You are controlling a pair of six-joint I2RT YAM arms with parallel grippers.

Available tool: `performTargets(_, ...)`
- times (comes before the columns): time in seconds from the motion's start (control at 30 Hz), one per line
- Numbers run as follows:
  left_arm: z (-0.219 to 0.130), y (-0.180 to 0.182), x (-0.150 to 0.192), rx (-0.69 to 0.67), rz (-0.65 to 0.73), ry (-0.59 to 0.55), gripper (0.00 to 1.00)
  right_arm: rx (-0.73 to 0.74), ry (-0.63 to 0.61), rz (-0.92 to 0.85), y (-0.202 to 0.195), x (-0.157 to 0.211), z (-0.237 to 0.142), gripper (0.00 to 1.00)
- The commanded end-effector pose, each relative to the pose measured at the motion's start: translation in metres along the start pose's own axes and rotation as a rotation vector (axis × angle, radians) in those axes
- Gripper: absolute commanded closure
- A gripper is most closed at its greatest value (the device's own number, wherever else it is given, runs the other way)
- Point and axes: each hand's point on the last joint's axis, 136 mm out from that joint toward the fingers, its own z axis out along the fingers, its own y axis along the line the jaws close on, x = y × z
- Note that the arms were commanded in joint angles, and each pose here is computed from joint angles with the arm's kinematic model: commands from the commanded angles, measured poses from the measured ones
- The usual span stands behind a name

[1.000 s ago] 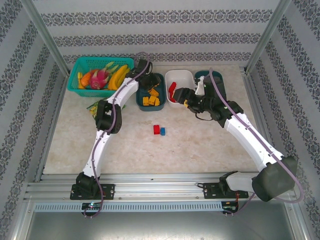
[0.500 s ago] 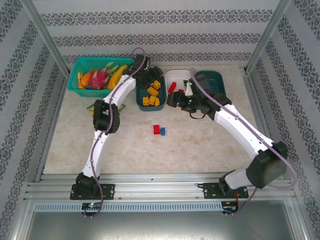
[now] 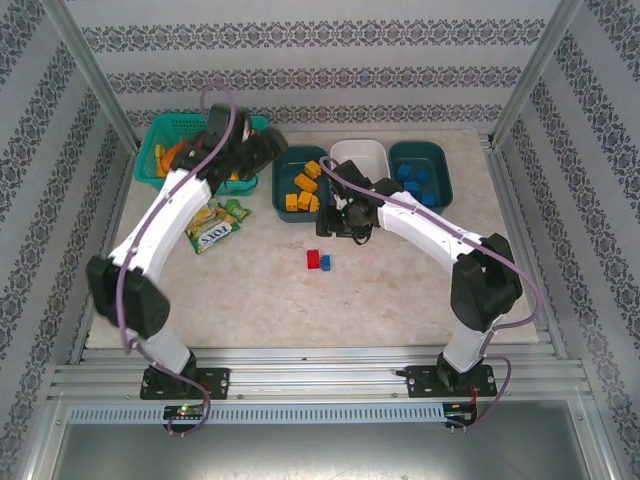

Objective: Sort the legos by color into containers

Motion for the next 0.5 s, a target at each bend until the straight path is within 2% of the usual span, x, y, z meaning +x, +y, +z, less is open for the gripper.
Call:
performTargets(0.0,-0.009,0.053,0.041,-0.103,-0.007,0.072,0.27,0.049,0.080,-0.045,-0.004,0.028,0.009,0.41)
performTargets(0.23,-0.063,0.104,0.108,-0.103,-0.019,0.149,0.28,0.099,0.207,-0.191,-0.006,0.081,0.032,0.35)
performTargets(0.47,-0.088,0.118,0.129,-0.075,-0.058,0.147,0.28,0.107,0.253,-0.201,-0.003,0.084,0.070,0.32)
